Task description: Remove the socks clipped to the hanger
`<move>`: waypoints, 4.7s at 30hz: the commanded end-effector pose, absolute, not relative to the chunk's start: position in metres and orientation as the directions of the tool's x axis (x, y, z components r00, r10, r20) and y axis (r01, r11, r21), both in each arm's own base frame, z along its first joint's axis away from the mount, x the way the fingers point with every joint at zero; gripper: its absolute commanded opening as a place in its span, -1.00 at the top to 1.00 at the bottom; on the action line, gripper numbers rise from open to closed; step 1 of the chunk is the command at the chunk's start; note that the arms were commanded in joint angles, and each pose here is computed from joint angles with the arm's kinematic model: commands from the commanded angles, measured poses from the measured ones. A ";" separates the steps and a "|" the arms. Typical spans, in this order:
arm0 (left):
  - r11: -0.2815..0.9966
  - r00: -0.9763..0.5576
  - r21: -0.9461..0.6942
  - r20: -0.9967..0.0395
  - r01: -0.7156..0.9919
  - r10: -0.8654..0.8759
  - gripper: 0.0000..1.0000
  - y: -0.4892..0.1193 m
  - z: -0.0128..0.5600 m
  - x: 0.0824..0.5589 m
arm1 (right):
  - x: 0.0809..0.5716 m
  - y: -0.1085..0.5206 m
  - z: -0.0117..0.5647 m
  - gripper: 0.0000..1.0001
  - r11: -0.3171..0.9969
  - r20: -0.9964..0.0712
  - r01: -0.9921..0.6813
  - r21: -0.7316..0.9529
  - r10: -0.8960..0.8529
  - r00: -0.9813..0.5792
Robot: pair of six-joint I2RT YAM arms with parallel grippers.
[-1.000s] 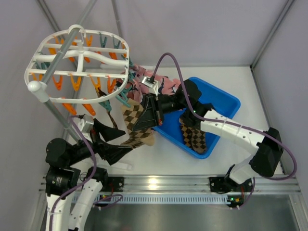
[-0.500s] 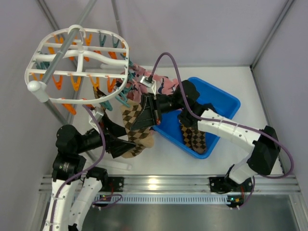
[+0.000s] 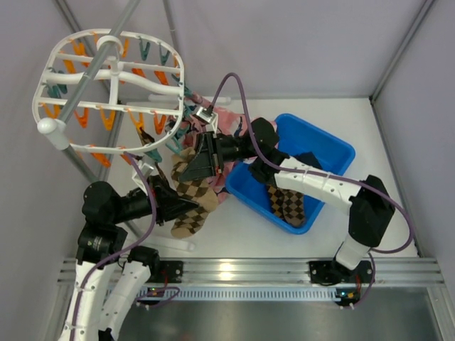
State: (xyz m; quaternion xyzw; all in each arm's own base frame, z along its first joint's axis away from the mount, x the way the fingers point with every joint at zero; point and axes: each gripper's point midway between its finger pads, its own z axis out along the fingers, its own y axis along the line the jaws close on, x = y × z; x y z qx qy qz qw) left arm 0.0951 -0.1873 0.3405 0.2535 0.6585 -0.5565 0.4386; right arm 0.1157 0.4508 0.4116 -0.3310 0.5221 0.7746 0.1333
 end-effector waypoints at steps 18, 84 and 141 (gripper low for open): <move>0.296 -0.481 -0.554 -0.829 0.778 -0.286 1.00 -0.182 0.372 0.098 | 0.179 0.430 0.342 -0.99 0.224 -0.731 -0.708 0.670 0.033 -0.681; 0.175 -0.544 -0.599 -0.791 0.781 -0.280 1.00 -0.175 0.357 0.022 | 0.176 0.505 0.453 -0.87 -0.014 -0.924 -0.956 0.293 0.254 -0.287; 0.275 -0.529 -0.691 -0.701 0.668 -0.477 1.00 -0.164 0.364 0.059 | 0.076 0.420 0.375 -0.03 0.039 -0.881 -0.885 0.464 0.128 -0.456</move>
